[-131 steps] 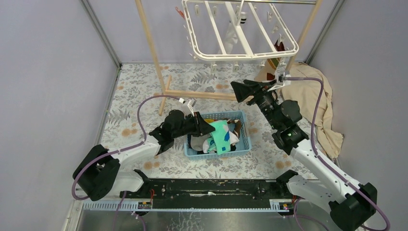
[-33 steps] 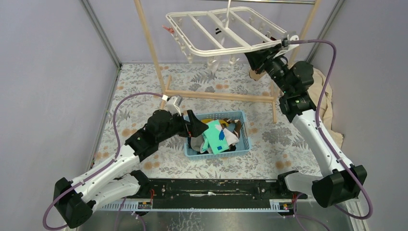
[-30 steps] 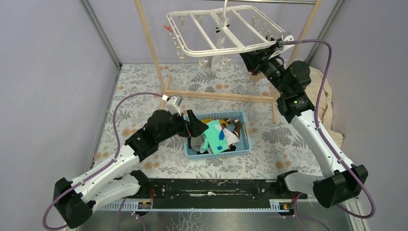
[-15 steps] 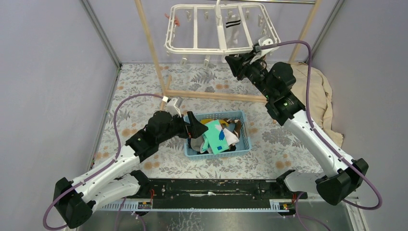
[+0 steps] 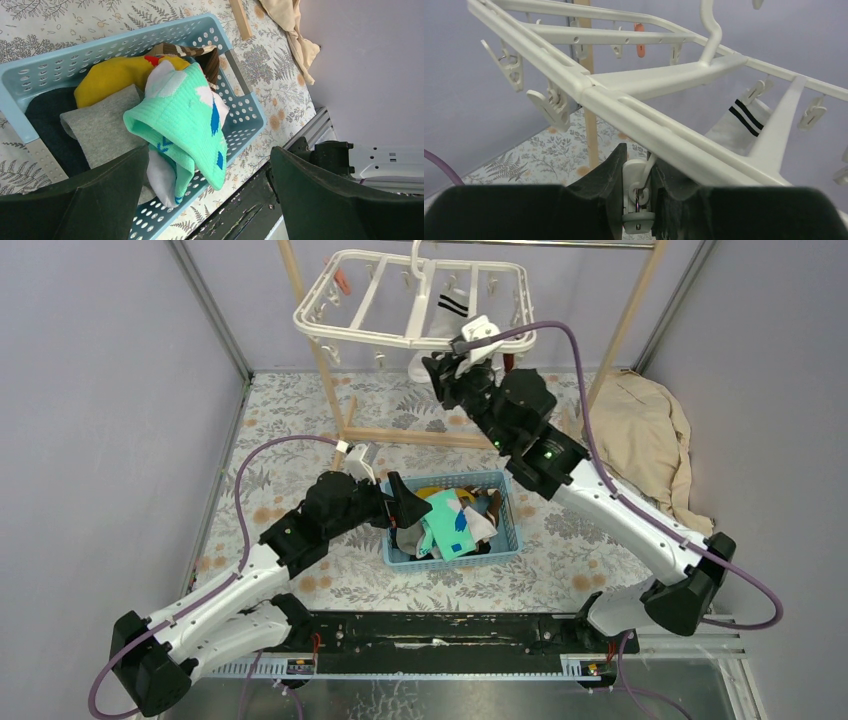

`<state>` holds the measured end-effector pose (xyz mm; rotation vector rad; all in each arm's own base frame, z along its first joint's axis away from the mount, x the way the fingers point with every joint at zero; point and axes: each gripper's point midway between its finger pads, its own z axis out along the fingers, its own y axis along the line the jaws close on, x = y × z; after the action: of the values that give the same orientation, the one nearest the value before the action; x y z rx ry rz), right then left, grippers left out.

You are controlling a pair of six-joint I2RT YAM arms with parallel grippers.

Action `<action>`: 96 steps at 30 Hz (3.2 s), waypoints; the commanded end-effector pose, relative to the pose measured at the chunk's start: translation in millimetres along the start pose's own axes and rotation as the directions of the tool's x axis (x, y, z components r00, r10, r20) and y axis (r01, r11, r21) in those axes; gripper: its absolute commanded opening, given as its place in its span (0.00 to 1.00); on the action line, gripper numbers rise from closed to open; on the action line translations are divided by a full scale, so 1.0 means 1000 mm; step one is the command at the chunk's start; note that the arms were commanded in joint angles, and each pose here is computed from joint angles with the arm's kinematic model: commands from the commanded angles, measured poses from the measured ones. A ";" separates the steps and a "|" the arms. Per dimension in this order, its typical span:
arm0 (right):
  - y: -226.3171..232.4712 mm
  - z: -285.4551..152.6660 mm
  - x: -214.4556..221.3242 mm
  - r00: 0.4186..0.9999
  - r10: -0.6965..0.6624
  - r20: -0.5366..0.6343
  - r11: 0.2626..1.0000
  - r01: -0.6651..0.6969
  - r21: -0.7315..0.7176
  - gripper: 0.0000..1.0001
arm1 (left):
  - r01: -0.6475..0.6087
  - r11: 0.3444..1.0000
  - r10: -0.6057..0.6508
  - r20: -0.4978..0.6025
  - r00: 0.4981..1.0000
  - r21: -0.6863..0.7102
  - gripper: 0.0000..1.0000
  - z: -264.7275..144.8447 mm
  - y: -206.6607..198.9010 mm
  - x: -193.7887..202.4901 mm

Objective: Remove the socks clipped to the hanger
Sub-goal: Remove the sock from the hanger.

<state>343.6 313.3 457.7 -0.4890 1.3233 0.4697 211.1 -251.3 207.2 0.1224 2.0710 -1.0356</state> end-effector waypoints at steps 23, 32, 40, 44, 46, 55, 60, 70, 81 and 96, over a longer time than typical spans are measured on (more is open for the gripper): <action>0.081 0.021 -0.035 0.994 -0.104 -0.013 0.994 0.105 0.030 0.28 | -0.113 0.992 0.100 0.206 0.973 0.050 0.99 0.054 -0.033 -0.059; 0.083 0.026 -0.033 0.996 -0.074 -0.049 0.996 0.076 0.042 0.29 | -0.205 0.978 0.184 0.290 0.939 0.042 0.99 0.128 -0.060 -0.079; 0.083 0.021 -0.025 0.993 -0.069 -0.096 0.997 0.072 0.031 0.29 | -0.208 0.973 0.231 0.378 0.896 -0.101 0.99 0.167 -0.040 -0.089; 0.080 0.016 -0.028 0.993 -0.066 -0.095 0.997 0.069 0.036 0.29 | -0.214 0.963 0.264 0.430 0.863 -0.164 0.72 0.174 -0.036 -0.103; 0.079 0.015 -0.029 0.993 -0.066 -0.095 0.997 0.069 0.036 0.29 | -0.232 0.957 0.287 0.454 0.844 -0.173 0.61 0.175 -0.040 -0.112; 0.078 0.011 -0.034 0.995 -0.058 -0.086 0.998 0.061 0.031 0.29 | -0.314 0.944 0.322 0.480 0.816 -0.099 0.51 0.187 -0.061 -0.114; 0.079 0.011 -0.037 0.995 -0.053 -0.082 0.998 0.056 0.025 0.29 | -0.326 0.940 0.332 0.502 0.799 -0.103 0.90 0.182 -0.061 -0.102; 0.081 0.011 -0.038 0.996 -0.031 -0.082 0.999 0.033 0.016 0.28 | -0.332 0.934 0.351 0.494 0.795 -0.130 0.99 0.199 -0.062 -0.099; 0.082 0.008 -0.043 0.997 -0.023 -0.075 1.000 0.024 0.003 0.28 | -0.314 0.937 0.350 0.464 0.814 -0.155 0.19 0.222 -0.059 -0.099; 0.081 -0.006 -0.026 0.996 -0.010 -0.084 1.000 0.009 -0.009 0.54 | -0.340 0.933 0.357 0.437 0.826 -0.119 0.00 0.176 -0.065 -0.097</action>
<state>302.8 379.7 455.2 -0.5678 1.4603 0.3674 372.6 -405.0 227.8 0.2081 1.6081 -0.6760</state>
